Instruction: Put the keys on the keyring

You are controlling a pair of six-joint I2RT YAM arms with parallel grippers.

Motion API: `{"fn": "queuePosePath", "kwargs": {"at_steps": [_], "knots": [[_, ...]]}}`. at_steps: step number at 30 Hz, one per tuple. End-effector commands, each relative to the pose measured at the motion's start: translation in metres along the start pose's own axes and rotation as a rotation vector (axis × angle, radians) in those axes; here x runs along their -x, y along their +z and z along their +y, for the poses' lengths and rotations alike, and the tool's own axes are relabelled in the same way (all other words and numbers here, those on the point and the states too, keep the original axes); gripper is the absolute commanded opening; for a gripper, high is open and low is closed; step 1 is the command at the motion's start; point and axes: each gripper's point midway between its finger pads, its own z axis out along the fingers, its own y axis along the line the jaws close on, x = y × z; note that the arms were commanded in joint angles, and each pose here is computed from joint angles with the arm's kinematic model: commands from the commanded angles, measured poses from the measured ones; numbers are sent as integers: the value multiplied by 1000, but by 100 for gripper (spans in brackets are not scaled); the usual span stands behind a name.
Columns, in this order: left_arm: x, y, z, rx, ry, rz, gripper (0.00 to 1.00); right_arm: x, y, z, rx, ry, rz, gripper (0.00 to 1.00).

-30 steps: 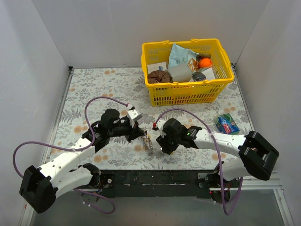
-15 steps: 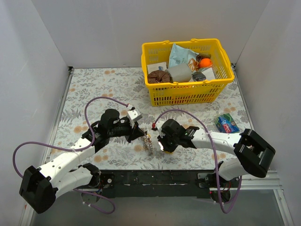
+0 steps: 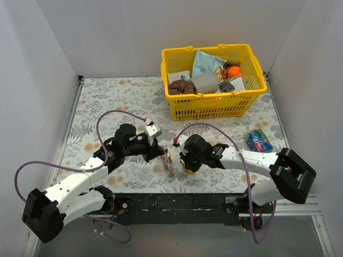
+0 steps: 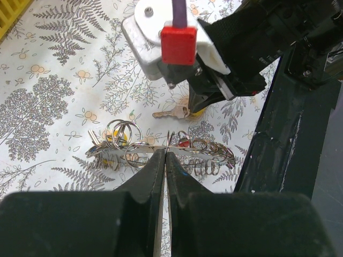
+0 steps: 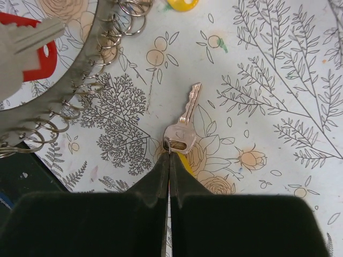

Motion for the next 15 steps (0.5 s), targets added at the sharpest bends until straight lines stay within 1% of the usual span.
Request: {"fn": "queuePosePath", "kwargs": {"at_steps": [1,7,9,15], "knots": [[20,-6,-7,-19,46,-52,0,38,-19,1,-10,-22,-150,1],[21,-7,-7,-15,51,-57,0,59,-39,-10,8,-23,-252,1],[20,-7,-7,-14,51,-54,0,66,-45,-11,33,-21,-281,1],[21,-7,-7,-12,52,-57,0,97,-78,-12,148,-67,-437,1]]}}
